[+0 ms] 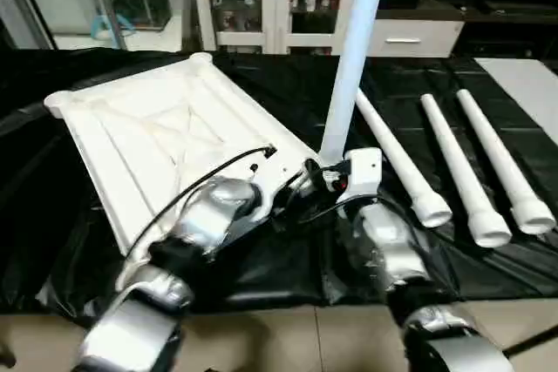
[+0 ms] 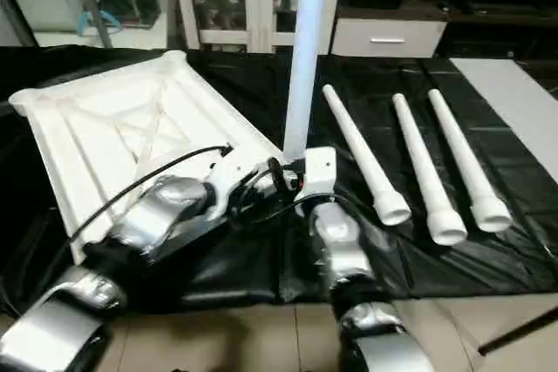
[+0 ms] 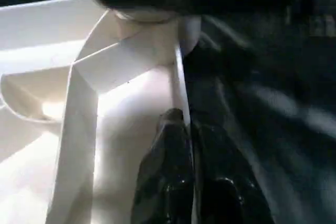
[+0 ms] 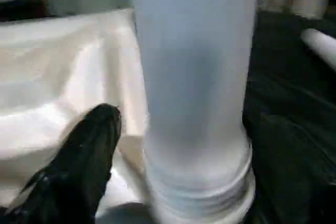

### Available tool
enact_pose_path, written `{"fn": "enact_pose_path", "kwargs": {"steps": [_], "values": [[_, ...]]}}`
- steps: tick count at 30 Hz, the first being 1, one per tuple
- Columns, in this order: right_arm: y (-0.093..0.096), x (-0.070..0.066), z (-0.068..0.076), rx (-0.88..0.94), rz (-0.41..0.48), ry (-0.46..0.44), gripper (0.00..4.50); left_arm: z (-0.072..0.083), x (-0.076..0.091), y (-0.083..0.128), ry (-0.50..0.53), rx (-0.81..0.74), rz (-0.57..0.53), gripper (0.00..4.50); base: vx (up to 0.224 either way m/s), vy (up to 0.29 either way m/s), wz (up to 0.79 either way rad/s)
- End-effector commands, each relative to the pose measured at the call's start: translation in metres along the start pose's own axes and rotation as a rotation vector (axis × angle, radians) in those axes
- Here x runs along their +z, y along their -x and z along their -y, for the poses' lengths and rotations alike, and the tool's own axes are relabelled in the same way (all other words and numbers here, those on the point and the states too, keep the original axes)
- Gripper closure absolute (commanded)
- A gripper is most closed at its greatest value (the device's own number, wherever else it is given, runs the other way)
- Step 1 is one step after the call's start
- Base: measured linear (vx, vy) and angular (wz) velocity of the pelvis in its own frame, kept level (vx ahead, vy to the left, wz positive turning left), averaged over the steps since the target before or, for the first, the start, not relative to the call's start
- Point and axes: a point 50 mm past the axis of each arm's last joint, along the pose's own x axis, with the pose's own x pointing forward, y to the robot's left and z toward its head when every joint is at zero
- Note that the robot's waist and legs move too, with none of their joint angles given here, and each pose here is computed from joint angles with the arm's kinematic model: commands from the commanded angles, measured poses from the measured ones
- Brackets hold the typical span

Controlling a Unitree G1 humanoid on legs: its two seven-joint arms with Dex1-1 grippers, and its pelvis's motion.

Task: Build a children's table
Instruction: Rotate leg to tighten

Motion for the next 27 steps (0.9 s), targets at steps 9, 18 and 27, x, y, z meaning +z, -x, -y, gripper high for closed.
{"fn": "enact_pose_path", "kwargs": {"steps": [9, 18, 27], "values": [[0.054, 0.009, 0.016, 0.503, -0.129, 0.088, 0.62, 0.022, -0.031, 0.030, -0.125, -0.401, -0.142, 4.50, 0.051, -0.023, 0.06], [0.055, 0.010, 0.014, 0.578, -0.183, 0.094, 0.62, 0.024, -0.030, 0.036, -0.142, -0.452, -0.148, 4.50, 0.000, 0.000, 0.00], [0.052, 0.005, 0.007, 0.634, -0.236, 0.087, 1.21, 0.024, -0.030, 0.038, -0.141, -0.455, -0.158, 4.50, 0.000, 0.000, 0.00]]}}
